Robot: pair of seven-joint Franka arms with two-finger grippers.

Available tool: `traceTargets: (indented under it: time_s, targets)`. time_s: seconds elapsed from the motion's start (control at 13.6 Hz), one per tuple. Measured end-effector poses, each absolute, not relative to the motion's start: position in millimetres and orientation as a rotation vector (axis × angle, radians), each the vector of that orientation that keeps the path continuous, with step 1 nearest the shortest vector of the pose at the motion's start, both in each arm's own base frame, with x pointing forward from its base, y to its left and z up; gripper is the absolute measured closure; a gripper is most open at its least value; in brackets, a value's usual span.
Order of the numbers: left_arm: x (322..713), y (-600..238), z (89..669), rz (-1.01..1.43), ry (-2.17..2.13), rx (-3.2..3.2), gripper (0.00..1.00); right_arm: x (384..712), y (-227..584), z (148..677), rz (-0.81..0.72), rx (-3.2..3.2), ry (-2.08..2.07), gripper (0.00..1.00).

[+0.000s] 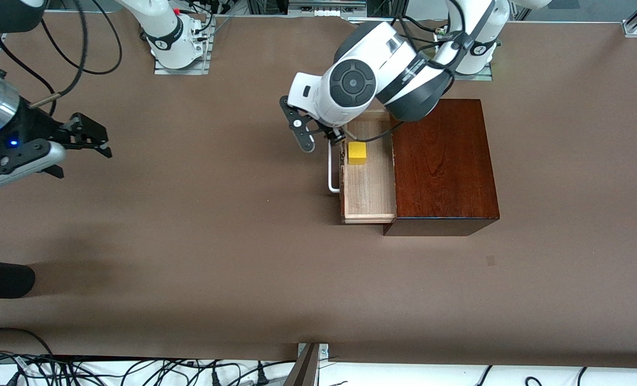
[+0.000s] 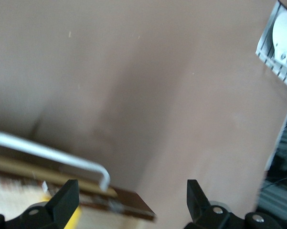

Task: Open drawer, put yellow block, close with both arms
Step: 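Push the drawer shut with the left gripper while the right gripper withdraws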

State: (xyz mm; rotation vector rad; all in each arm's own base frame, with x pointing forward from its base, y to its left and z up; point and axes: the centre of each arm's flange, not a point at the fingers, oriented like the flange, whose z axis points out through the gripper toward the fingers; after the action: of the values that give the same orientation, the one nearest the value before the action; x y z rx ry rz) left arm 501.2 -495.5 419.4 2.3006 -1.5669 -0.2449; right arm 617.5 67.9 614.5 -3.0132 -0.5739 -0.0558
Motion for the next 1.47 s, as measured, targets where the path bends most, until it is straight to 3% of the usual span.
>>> traceTargets:
  time_s: [0.29,0.74,1.1,1.47]
  targets:
    - [509,-513,360,-0.141,-1.945,2.058,0.0,594,48,583,-0.01,-3.027,-0.403,0.0]
    - [473,-529,301,-0.346,-2.312,2.031,0.0,585,55,585,-0.003,-3.052,-0.32,0.0]
    - [487,-489,306,-0.59,-2.4,2.073,0.0,587,25,588,-0.015,-3.072,-0.245,0.0]
    - [529,-415,315,-0.799,-2.29,2.193,0.0,586,20,589,-0.009,-3.122,-0.257,0.0]
